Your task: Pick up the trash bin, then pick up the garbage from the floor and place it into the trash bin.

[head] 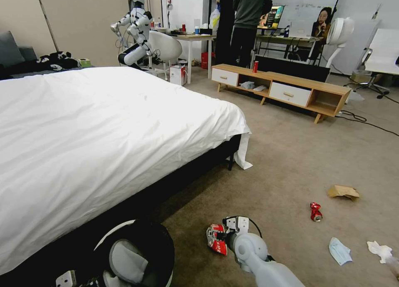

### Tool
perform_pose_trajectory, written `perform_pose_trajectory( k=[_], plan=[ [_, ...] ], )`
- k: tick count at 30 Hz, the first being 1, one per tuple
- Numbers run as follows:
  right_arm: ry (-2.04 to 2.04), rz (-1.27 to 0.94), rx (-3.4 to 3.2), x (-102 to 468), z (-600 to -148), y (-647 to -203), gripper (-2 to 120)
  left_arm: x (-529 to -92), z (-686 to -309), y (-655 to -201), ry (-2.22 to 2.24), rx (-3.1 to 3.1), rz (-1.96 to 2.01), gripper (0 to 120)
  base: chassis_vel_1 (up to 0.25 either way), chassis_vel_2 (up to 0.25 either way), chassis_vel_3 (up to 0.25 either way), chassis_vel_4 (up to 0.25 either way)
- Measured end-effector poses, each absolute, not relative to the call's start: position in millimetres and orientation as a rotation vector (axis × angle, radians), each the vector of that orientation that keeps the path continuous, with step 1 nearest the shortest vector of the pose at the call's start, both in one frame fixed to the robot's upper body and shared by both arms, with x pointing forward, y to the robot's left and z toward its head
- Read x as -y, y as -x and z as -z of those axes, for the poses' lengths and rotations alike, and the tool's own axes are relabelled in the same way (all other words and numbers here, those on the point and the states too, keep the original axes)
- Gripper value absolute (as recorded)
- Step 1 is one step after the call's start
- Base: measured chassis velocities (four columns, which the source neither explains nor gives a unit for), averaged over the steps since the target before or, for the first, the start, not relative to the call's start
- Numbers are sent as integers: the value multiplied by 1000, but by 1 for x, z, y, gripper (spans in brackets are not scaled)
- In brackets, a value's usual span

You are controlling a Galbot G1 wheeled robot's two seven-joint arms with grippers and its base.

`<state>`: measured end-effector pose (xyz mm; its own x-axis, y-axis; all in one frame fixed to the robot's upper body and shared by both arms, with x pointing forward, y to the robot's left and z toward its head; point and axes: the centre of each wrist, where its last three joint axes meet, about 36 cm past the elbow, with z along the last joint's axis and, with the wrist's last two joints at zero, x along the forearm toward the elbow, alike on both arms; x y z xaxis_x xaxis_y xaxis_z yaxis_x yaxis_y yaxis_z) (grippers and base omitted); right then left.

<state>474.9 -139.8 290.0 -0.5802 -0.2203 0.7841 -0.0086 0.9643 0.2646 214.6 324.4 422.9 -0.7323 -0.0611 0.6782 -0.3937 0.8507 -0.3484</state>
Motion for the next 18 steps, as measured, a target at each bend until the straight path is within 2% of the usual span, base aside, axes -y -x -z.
perform_pose_trajectory(
  k=[18],
  plan=[
    [-160, 224, 2161, 115, -254, -520, 100, -327, -420, -215, -338, 2331, -635, 1, 0, 0, 0, 0]
  ],
)
